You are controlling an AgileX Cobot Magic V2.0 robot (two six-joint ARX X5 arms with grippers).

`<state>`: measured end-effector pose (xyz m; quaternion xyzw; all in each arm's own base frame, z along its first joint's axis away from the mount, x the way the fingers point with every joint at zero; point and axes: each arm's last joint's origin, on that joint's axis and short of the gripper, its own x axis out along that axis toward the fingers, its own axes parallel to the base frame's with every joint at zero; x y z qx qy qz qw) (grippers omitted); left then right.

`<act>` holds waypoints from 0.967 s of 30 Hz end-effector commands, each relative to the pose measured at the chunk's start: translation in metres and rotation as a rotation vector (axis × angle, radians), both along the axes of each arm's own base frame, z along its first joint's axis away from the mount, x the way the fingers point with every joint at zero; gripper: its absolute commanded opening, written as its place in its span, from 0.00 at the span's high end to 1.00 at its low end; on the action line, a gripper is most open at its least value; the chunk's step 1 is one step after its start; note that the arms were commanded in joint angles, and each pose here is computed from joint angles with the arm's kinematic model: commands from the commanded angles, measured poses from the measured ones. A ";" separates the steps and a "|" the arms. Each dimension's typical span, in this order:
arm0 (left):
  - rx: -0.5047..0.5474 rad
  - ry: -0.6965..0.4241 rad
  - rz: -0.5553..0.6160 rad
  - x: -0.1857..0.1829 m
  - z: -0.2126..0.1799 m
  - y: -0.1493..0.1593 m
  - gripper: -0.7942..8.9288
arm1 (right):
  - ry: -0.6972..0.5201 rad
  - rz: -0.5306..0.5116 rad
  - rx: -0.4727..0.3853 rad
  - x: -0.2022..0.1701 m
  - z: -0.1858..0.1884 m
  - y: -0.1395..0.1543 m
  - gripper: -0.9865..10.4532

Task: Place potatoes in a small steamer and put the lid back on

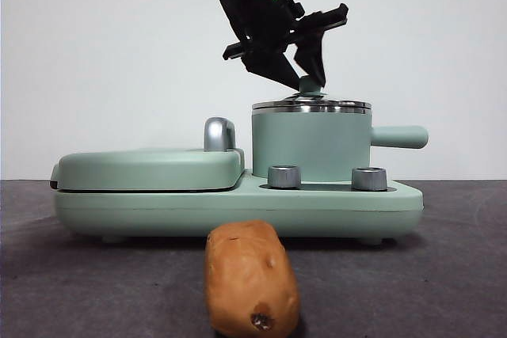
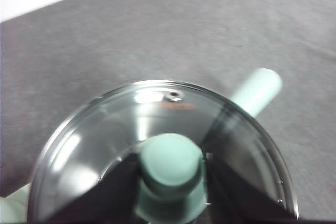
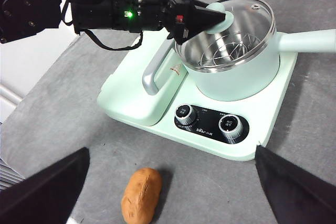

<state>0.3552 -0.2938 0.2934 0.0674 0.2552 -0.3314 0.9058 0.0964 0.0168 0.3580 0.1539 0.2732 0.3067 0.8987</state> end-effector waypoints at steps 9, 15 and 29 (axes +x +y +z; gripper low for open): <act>-0.016 -0.043 -0.007 0.001 0.010 -0.003 0.91 | -0.015 -0.001 0.002 0.000 0.005 0.000 0.47; -0.058 -0.095 -0.006 -0.012 0.044 0.008 0.91 | -0.010 -0.001 0.002 0.000 0.004 0.000 0.47; -0.037 -0.146 -0.005 -0.062 0.117 0.061 0.91 | 0.034 -0.011 0.025 -0.001 0.003 0.000 0.47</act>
